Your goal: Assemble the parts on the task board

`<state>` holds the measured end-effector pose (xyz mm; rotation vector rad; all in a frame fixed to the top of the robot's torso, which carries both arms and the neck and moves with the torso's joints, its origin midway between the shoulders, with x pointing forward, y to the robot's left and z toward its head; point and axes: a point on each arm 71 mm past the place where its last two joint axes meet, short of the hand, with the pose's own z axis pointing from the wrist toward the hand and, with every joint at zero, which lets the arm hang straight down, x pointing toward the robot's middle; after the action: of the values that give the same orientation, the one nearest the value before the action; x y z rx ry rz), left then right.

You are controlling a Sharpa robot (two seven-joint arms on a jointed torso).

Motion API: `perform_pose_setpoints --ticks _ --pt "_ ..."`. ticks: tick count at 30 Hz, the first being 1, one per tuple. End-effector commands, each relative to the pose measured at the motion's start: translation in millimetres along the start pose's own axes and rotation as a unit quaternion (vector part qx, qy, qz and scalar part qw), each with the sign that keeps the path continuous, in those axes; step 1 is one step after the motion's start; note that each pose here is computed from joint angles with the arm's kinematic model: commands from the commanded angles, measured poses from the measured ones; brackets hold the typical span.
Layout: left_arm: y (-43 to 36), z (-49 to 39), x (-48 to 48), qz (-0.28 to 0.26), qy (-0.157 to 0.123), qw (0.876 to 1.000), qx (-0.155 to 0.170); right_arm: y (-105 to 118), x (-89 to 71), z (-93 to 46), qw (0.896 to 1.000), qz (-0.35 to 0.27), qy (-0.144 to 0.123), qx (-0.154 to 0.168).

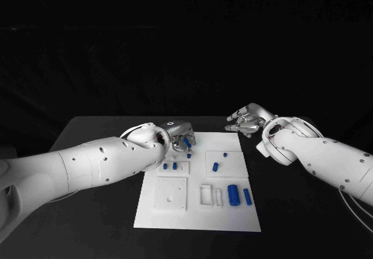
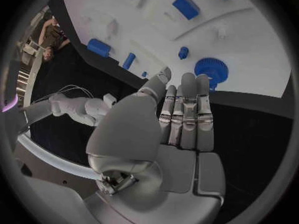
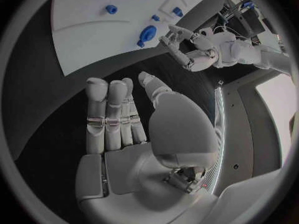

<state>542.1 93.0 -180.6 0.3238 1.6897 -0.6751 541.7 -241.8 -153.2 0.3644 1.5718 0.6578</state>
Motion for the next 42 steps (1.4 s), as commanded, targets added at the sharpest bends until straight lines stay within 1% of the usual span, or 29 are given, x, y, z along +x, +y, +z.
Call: perform_pose_setpoints --ticks 1,11,14,24,42 --pt "-4.0 1.1 6.5 0.027 0.032 0.999 0.023 1.9 -1.3 -0.4 1.0 0.006 -0.009 -0.01" --pt "-3.1 3.6 15.0 0.031 0.052 0.998 0.019 3.3 -2.0 -1.0 1.0 0.008 -0.014 -0.012" --pt "-1.7 4.1 17.6 0.031 0.056 0.998 0.015 3.7 -2.2 -1.2 1.0 0.009 -0.014 -0.013" --pt "5.2 5.1 18.8 0.033 0.05 0.998 0.006 3.8 -3.1 -1.8 1.0 0.009 -0.016 -0.014" --pt "7.2 7.2 24.6 0.029 0.057 0.998 0.005 4.9 -2.8 -1.9 1.0 0.01 -0.015 -0.015"
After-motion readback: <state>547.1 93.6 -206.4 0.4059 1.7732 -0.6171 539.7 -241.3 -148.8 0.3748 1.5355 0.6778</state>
